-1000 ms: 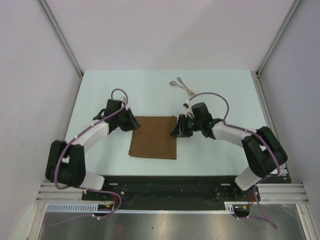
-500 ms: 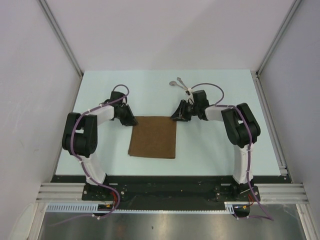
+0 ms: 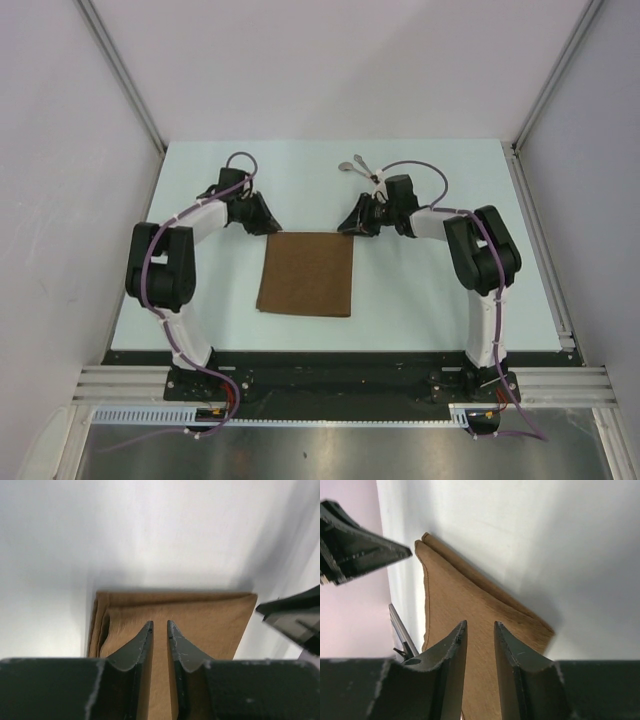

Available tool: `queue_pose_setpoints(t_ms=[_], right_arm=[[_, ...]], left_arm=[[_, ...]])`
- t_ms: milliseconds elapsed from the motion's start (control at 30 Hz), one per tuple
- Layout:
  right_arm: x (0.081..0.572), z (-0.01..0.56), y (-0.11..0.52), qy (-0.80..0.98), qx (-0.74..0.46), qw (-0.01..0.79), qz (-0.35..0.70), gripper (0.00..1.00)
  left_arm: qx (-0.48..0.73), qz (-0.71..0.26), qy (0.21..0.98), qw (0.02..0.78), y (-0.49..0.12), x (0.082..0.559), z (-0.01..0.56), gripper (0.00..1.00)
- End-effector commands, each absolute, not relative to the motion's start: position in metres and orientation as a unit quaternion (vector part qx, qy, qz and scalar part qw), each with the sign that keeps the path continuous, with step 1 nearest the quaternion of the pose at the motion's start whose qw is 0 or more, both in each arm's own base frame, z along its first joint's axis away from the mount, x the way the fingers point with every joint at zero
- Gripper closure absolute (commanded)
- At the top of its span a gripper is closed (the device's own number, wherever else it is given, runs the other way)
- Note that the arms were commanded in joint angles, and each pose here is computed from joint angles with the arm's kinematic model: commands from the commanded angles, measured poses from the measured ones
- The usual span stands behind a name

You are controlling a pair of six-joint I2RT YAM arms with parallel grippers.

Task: Fold the napkin into a case and place the utensils inside
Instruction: Smooth out the square-folded napkin at the center of the board.

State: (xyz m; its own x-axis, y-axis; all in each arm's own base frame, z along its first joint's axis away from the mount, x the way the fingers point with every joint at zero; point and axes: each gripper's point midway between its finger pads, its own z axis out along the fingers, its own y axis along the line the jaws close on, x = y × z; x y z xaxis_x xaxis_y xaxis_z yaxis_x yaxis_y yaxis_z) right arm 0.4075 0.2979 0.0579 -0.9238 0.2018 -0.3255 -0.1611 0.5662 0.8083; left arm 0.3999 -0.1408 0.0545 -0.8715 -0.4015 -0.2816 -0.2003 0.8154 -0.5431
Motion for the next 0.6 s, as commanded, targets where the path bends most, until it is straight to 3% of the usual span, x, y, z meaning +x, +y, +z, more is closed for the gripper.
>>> queue_pose_setpoints(t_ms=[0, 267, 400, 567], right_arm=[[0.402, 0.074, 0.317, 0.847, -0.007, 0.204, 0.491, 0.67], [0.422, 0.041, 0.300, 0.867, 0.002, 0.204, 0.455, 0.68], [0.430, 0.048, 0.290, 0.875, -0.015, 0.224, 0.429, 0.68], [0.410, 0.067, 0.278, 0.895, -0.031, 0.231, 0.380, 0.63]], left_arm=[[-0.183, -0.266, 0.925, 0.200, -0.136, 0.424, 0.049, 0.79], [-0.195, -0.178, 0.945, 0.191, -0.097, 0.433, 0.014, 0.80], [-0.175, -0.151, 0.943, 0.238, -0.087, 0.448, 0.038, 0.79], [-0.137, -0.166, 0.941, 0.263, -0.107, 0.431, 0.076, 0.64]])
